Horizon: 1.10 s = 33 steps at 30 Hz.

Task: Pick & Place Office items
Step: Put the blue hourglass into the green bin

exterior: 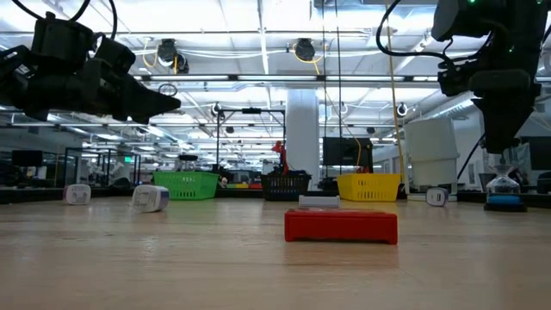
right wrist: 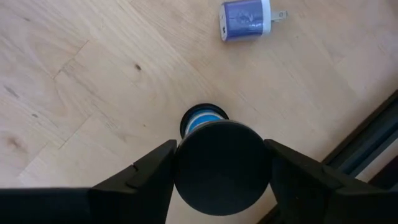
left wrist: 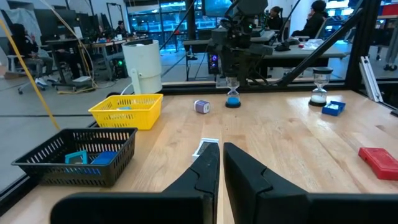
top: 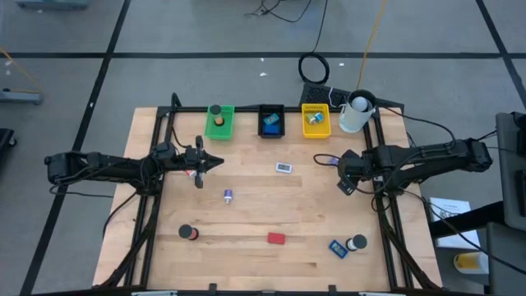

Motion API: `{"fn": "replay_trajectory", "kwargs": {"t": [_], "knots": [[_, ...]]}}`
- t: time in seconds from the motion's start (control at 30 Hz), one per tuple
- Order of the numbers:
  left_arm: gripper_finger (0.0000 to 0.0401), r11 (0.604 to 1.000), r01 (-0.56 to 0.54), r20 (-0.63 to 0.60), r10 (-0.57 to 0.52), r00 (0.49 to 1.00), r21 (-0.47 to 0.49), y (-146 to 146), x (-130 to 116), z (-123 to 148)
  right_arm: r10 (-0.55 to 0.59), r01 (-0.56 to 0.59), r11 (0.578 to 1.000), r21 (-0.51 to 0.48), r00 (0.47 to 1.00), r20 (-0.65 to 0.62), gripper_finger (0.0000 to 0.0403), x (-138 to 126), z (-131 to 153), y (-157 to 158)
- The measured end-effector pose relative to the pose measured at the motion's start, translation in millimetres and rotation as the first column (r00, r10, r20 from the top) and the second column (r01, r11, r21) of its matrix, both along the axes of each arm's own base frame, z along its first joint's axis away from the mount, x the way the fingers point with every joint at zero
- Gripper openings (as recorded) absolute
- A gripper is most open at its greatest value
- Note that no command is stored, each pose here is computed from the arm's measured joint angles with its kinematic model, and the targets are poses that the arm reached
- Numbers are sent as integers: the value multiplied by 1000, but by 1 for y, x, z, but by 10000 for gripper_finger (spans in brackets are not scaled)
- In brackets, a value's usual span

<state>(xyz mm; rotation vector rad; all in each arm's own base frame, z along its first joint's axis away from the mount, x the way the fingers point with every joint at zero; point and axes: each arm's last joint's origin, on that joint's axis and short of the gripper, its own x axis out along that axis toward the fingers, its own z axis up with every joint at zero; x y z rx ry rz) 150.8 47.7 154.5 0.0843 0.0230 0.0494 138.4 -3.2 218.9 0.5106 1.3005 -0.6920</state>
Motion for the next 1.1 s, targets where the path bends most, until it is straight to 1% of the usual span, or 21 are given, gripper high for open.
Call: {"fn": "replay_trajectory", "kwargs": {"t": [0.13, 0.3, 0.43, 0.57, 0.7, 0.8, 0.9, 0.97, 1.1], "knots": [[31, 1000, 0, 0, 0, 1000, 0, 0, 0, 0, 4, -4, 1000, 30, 1000, 1, 226, 0, 0, 1], [31, 1000, 0, 0, 0, 1000, 4, 0, 0, 0, 8, -9, 997, 73, 1000, 20, 216, 2, 2, 2], [31, 1000, 0, 0, 0, 1000, 8, 0, 0, 0, 17, -31, 994, 106, 991, 134, 221, 13, 11, 3], [31, 1000, -2, 0, 2, 1000, 13, 0, 0, 0, 52, -83, 990, 111, 965, 258, 226, 32, 22, 4], [31, 1000, -13, 1, 13, 1000, 21, 0, 0, 0, 151, -180, 982, 59, 934, 324, 218, 64, 38, 3], [31, 1000, -17, 8, 17, 1000, 14, 1, 0, 1, 239, -255, 967, 4, 911, 336, 218, 97, 51, -3], [31, 1000, -17, 9, 17, 1000, 14, 1, 0, 1, 319, -319, 946, -57, 890, 327, 225, 135, 65, -17], [31, 1000, -17, 9, 17, 1000, 14, 1, 0, 1, 373, -368, 926, -79, 869, 325, 227, 161, 72, -29], [31, 1000, -17, 6, 17, 1000, 16, 1, 0, 1, 465, -450, 885, -120, 839, 281, 220, 209, 74, -54]]}}
